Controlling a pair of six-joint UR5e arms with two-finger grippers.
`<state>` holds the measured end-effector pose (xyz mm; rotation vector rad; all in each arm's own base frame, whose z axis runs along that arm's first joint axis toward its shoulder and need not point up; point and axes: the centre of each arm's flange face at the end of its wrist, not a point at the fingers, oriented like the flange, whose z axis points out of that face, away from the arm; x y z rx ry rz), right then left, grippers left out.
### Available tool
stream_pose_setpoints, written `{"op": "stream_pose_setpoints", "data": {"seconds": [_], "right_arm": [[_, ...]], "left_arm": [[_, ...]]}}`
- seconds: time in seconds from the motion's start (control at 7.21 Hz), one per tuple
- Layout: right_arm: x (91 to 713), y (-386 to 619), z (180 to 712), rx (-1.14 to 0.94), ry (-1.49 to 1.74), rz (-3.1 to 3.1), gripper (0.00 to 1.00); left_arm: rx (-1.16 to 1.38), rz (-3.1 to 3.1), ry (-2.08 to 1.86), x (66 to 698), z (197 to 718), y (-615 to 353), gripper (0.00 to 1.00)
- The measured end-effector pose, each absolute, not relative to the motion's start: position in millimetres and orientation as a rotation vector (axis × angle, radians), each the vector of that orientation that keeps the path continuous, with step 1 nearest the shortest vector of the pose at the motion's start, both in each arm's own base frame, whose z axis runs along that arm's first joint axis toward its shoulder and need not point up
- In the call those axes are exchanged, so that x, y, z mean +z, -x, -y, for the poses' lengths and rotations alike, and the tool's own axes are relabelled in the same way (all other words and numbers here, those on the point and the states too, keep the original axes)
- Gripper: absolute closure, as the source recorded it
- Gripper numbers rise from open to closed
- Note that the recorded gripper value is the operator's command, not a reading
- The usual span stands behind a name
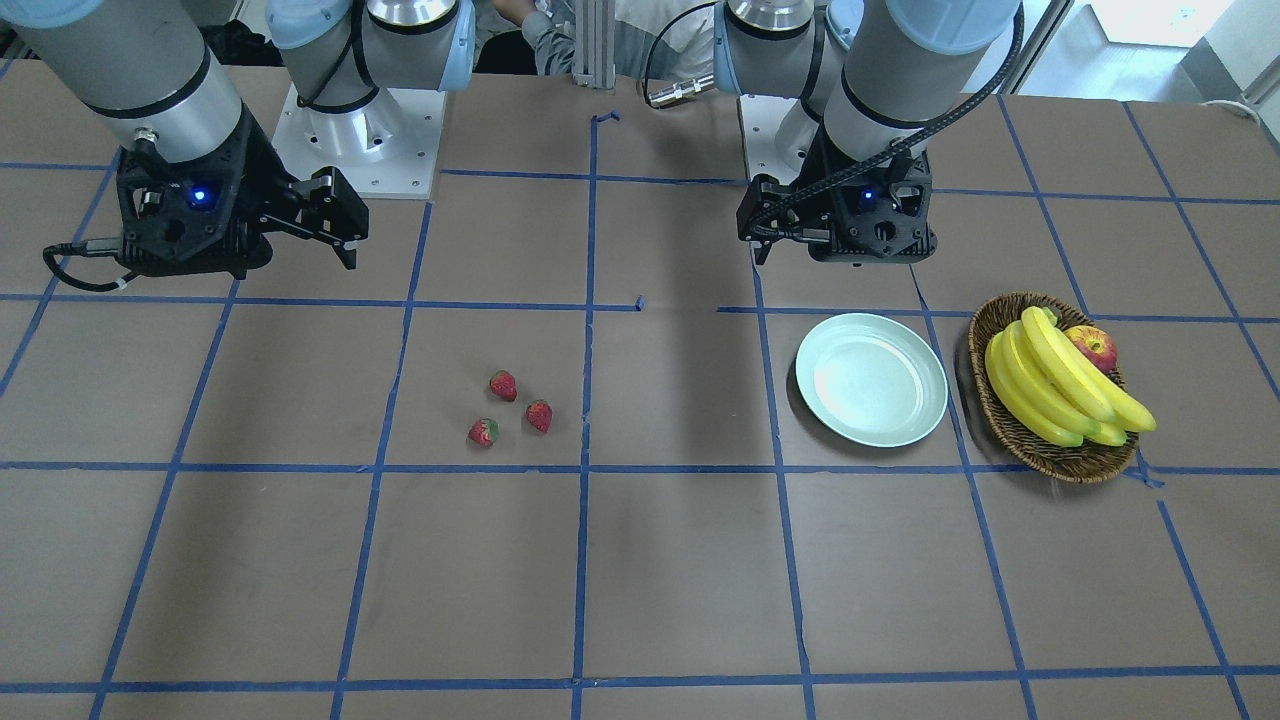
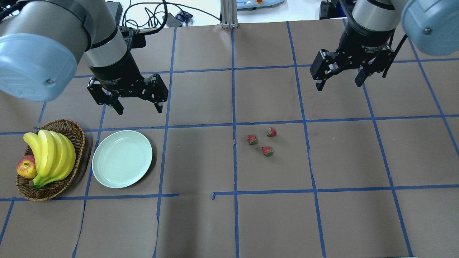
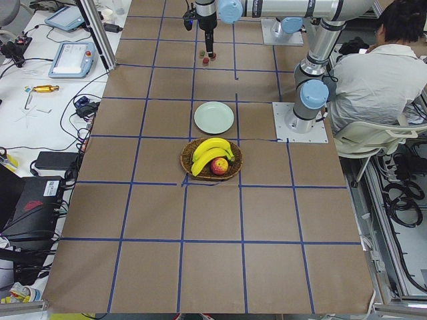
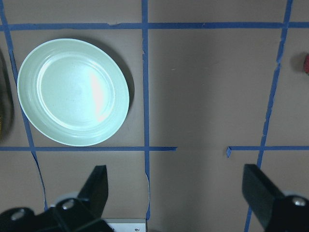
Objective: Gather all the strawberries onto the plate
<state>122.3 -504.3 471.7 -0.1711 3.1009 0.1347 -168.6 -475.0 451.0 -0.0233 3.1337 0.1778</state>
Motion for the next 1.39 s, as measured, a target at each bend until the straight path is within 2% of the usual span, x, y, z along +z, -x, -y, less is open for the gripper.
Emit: {"op": "stream_pose_setpoints", "data": {"seconds": [0.28, 0.69, 1.39], "right_arm": [[472.7, -121.3, 504.3, 0.132, 0.169, -3.112, 0.00], [475.5, -123.4, 504.7, 0.112, -0.023, -3.122, 0.00], [470.5, -124.4, 507.0, 0.124, -0.040, -3.132, 0.00]], "left_arm": [[0.165, -3.134, 0.023, 451.6, 476.1, 168.2, 0.00], [0.153, -3.132, 0.022, 454.5, 474.3, 167.3, 0.00], [0.143, -3.128, 0.023, 458.3, 473.7, 166.5, 0.00]]}}
